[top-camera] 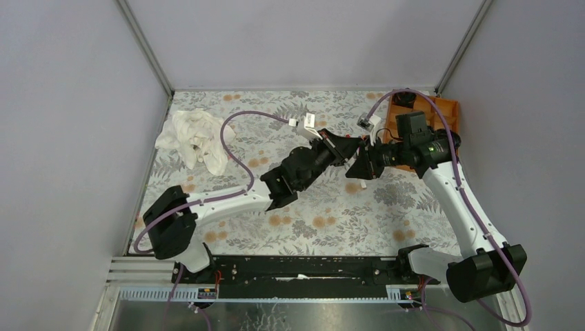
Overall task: Insert the pens into the pen caps
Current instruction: Place the pen at the center of the board.
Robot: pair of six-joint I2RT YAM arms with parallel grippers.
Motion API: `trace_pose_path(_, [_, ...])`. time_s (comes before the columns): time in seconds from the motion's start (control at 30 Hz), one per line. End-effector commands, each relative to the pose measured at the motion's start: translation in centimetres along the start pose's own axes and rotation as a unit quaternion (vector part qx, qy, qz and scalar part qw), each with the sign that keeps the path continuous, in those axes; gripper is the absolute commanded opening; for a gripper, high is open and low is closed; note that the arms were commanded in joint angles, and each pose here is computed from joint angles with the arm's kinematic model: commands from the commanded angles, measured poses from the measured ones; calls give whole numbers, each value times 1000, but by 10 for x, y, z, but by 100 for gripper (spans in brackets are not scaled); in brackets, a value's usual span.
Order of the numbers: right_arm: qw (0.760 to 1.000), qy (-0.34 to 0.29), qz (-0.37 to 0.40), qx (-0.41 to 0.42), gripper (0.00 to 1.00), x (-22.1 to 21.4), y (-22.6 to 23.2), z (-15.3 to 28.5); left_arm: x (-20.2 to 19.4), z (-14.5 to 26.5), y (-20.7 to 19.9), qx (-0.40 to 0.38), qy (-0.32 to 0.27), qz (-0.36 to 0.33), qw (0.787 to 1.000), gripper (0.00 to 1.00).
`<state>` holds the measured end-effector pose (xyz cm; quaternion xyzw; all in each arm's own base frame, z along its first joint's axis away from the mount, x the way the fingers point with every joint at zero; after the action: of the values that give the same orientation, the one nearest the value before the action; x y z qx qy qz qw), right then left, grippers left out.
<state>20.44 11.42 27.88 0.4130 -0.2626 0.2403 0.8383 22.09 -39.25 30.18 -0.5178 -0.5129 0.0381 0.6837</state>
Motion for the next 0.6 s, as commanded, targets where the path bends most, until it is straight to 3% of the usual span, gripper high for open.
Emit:
trace_pose_path(0.0, [958,-177,216,69,0,82,19,11,-94,64,12,-17,271,-31,962,1])
trace_pose_path(0.3, [950,-140,209,183,0,50,24,-1,-18,58,-3,-33,174,-53,983,51])
trace_pose_path(0.57, [940,-121,216,236,0,37,24,-5,23,84,-8,-56,90,-78,991,70])
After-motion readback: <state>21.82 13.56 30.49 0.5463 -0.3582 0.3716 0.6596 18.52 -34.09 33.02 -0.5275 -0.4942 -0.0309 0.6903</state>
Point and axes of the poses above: each gripper's point midway between its finger pads, its own z axis back along the fingers, its own y axis along the line the jaws close on, x = y × z, the point moved 8 cm from there along z, back along the fingers, and after that the axes turned 11 degrees about -z, right-handed, at the moved point
